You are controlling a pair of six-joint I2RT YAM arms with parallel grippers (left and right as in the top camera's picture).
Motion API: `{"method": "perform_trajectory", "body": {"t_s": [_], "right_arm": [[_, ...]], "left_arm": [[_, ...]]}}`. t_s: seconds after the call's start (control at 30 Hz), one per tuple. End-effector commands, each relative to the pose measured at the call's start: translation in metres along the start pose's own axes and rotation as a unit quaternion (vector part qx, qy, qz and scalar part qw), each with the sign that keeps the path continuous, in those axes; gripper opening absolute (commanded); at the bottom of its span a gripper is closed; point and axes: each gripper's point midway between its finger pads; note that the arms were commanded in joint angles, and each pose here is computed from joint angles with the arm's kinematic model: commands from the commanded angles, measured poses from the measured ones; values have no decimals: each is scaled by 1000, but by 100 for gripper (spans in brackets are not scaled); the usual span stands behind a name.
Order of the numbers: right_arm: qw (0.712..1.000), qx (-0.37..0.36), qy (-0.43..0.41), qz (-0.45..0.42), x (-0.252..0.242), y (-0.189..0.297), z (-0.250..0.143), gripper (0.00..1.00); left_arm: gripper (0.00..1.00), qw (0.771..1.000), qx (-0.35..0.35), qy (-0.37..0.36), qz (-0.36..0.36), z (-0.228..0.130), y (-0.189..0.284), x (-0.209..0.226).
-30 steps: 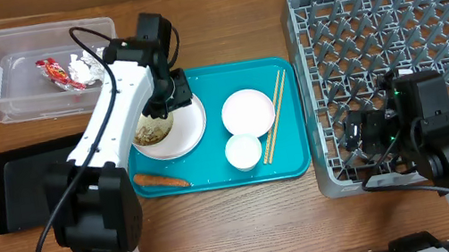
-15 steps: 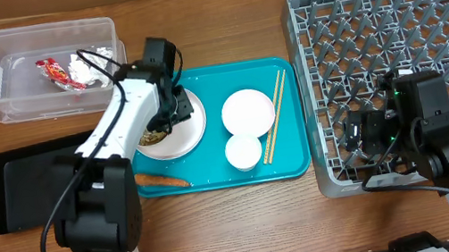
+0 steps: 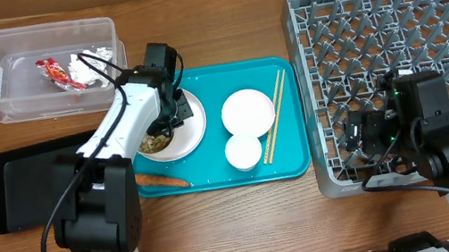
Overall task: Sort waste into correct bins and load items into the dishwasher
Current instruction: 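Carry the bowl over the black tray and tip out the food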
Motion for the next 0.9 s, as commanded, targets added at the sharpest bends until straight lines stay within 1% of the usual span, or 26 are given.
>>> {"method": "perform_trajectory", "body": {"t_s": [0.0, 0.1, 0.13, 0.17, 0.23, 0.33, 0.43, 0.5, 0.63, 0.77, 0.87], "right_arm": [[1000, -16, -2, 2, 2, 7, 10, 100], [1000, -14, -2, 1, 2, 7, 8, 100], [1000, -14, -2, 1, 2, 7, 8, 100], [1000, -14, -2, 1, 2, 7, 8, 100], [1000, -14, -2, 1, 2, 7, 8, 100], [1000, -14, -2, 1, 2, 7, 8, 100], [1000, -14, -2, 1, 2, 7, 8, 100], [1000, -14, -2, 1, 2, 7, 8, 100], [1000, -14, -2, 1, 2, 7, 8, 100], [1000, -14, -2, 1, 2, 7, 8, 100], [1000, -14, -2, 1, 2, 7, 8, 100]], "left_arm": [[4, 1000, 4, 2, -4, 1, 12, -2], [4, 1000, 0, -1, -5, 10, 36, -3], [4, 1000, -11, -12, -8, 18, 55, -4], [4, 1000, -17, -16, -9, 21, 65, -4], [4, 999, -34, -13, -8, 26, 95, 0], [4, 999, -43, 1, -15, 26, 116, 10], [4, 999, -36, 20, -34, 19, 129, 24], [4, 997, -30, 23, -62, 16, 135, 33], [4, 989, -28, 28, -140, 18, 142, 49], [4, 971, -30, 47, -231, 16, 144, 69], [4, 959, -33, 68, -272, 10, 138, 87]]}}
Point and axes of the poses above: each gripper's point midway between its finger pads, its own y axis back along the fingers, its own x axis along the line the jaws close on, z = x × y, and after that the axes turned 15 degrees about -y, right-handed
